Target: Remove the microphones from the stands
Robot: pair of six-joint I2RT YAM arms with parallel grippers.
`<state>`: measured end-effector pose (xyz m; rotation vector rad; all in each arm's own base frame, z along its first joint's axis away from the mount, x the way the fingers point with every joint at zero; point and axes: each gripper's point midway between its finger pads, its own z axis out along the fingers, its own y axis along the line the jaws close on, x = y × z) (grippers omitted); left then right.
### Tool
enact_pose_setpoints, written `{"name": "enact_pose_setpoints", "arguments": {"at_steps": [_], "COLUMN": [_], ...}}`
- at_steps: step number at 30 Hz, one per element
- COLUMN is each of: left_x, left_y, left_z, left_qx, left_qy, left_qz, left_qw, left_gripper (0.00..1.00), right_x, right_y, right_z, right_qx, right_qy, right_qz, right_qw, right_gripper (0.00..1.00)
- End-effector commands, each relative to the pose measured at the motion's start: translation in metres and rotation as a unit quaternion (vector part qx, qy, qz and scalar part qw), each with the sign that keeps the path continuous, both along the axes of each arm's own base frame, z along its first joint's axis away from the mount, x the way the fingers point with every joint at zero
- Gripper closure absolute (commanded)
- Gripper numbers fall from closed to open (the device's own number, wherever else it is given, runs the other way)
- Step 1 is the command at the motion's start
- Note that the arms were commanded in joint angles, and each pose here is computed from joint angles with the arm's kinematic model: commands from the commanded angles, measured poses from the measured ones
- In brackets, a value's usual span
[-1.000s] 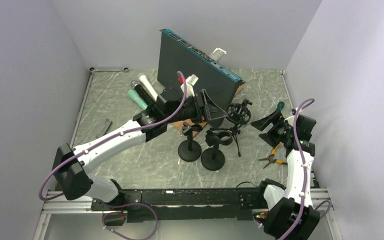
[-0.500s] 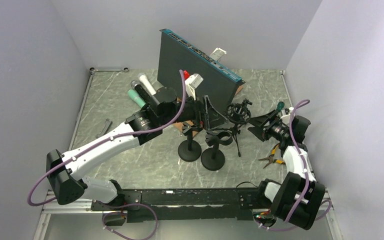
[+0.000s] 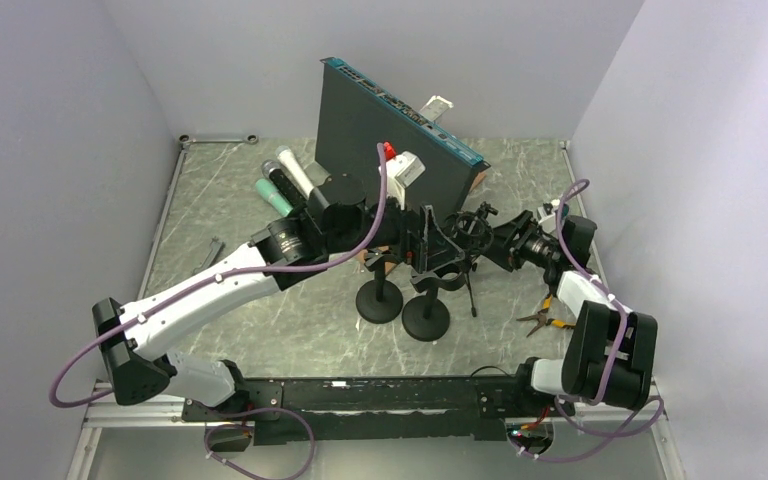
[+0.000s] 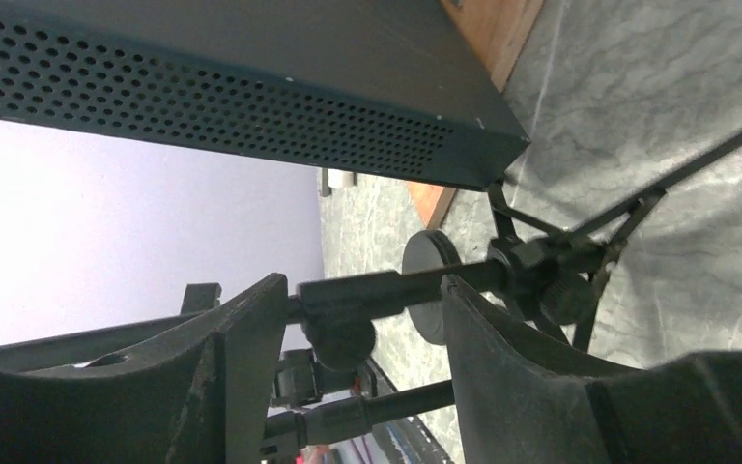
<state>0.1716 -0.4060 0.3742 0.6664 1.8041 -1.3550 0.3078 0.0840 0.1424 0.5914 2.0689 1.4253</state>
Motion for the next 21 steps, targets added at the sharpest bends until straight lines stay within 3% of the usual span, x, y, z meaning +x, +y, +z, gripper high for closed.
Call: {"name": "enact_pose_setpoints", "arguments": {"at_steps": [1,8,10,13,15,18,21], "left_x": [0.007,0.005,0.004,0.005,0.007,0.011,0.02], "left_y": [0.0,-0.008,-0.011,-0.015,-0.017,-0.02,-0.019], "left_z": [0.015,0.009,0.007,0.004,0.002,-0.002,-0.007], "left_qx": [0.015,0.044,0.047,0.056,0.063,0.075,0.084], "left_qy": [-0.048,-0.056,-0.056,-0.058,-0.059,-0.064,-0.075], "left_qz": [0.016,0.005,0.0,0.0,0.002,0.012,0.034], "left_qw": [0.999,0.997,0.997,0.997,0.996,0.995,0.993], "left_gripper": [0.04,0.04,0.03,0.01,0.01,0.01,0.02], "right_x": [0.01,0.004,0.002,-0.001,-0.006,-0.017,-0.026], "right_y": [0.003,0.005,0.001,-0.036,-0.051,-0.057,-0.043], "right_z": [0.018,0.008,0.001,-0.027,-0.026,-0.017,-0.008], "right_qx": [-0.014,-0.014,-0.032,-0.161,-0.212,-0.241,-0.219], "right_qy": [-0.069,-0.056,-0.035,0.063,0.075,0.072,0.043], "right_qz": [0.024,0.036,0.017,-0.067,-0.098,-0.112,-0.092], "right_qw": [0.997,0.998,0.999,0.983,0.97,0.961,0.97], "right_gripper": [0.4,0.57,0.51,0.34,0.26,0.23,0.25]}}
